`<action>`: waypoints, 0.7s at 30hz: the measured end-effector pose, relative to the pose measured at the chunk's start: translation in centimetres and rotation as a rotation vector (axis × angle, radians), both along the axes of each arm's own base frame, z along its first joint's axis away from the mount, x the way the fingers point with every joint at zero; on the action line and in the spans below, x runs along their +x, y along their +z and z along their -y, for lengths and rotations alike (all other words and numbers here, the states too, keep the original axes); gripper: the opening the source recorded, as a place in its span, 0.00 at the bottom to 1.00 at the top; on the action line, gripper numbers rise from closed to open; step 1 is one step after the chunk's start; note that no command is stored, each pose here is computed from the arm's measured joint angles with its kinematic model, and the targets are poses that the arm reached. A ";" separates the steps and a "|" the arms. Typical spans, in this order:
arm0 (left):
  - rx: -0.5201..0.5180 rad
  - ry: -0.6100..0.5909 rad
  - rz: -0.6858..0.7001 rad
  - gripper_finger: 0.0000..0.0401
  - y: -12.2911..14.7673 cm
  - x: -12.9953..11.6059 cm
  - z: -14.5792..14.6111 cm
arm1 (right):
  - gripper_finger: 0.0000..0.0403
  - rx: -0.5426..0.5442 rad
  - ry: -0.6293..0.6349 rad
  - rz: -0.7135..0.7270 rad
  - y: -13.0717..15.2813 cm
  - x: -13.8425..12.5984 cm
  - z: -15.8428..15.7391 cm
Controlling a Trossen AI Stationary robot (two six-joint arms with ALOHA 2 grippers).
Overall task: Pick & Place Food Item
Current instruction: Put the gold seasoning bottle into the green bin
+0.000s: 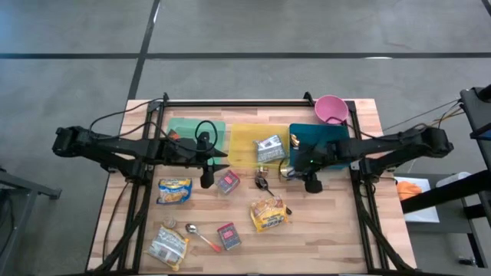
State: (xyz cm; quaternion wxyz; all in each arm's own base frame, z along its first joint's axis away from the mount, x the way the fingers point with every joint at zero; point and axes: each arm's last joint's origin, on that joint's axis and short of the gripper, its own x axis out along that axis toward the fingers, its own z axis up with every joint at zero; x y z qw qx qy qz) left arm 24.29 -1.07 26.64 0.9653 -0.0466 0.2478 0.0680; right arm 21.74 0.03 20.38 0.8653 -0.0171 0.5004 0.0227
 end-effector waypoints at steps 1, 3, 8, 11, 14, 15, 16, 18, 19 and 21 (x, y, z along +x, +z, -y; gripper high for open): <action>0.000 0.000 0.000 0.48 0.0 0.0 0.0 | 0.42 -0.008 0.004 -0.019 -0.4 0.2 -0.1; 0.000 0.000 0.000 0.48 0.0 0.0 0.0 | 0.42 -0.027 0.006 -0.050 -1.1 0.5 -0.2; 0.000 0.000 0.000 0.48 0.0 0.0 0.0 | 0.42 -0.028 0.012 -0.094 -1.9 1.6 -0.3; 0.000 0.000 0.000 0.48 0.0 0.0 0.0 | 0.42 -0.033 0.012 -0.105 -2.0 2.4 -0.3; 0.000 0.000 0.000 0.48 0.0 0.0 0.0 | 0.42 -0.033 0.014 -0.111 -1.9 3.2 -0.3; 0.000 0.000 0.000 0.48 0.0 0.0 0.0 | 0.42 -0.033 0.015 -0.116 -1.9 3.4 -0.3; 0.000 0.000 0.000 0.48 0.0 0.0 0.0 | 0.42 -0.034 0.016 -0.119 -1.9 3.5 -0.3; 0.000 0.000 -0.001 0.48 0.0 0.0 0.0 | 0.42 -0.034 0.020 -0.128 -2.0 3.9 -0.4; 0.000 0.000 -0.001 0.48 0.0 0.0 0.0 | 0.42 -0.032 0.021 -0.132 -2.1 4.0 -0.4; 0.000 0.000 -0.004 0.48 0.0 0.0 0.0 | 0.42 -0.019 0.019 -0.141 -2.2 4.2 -0.4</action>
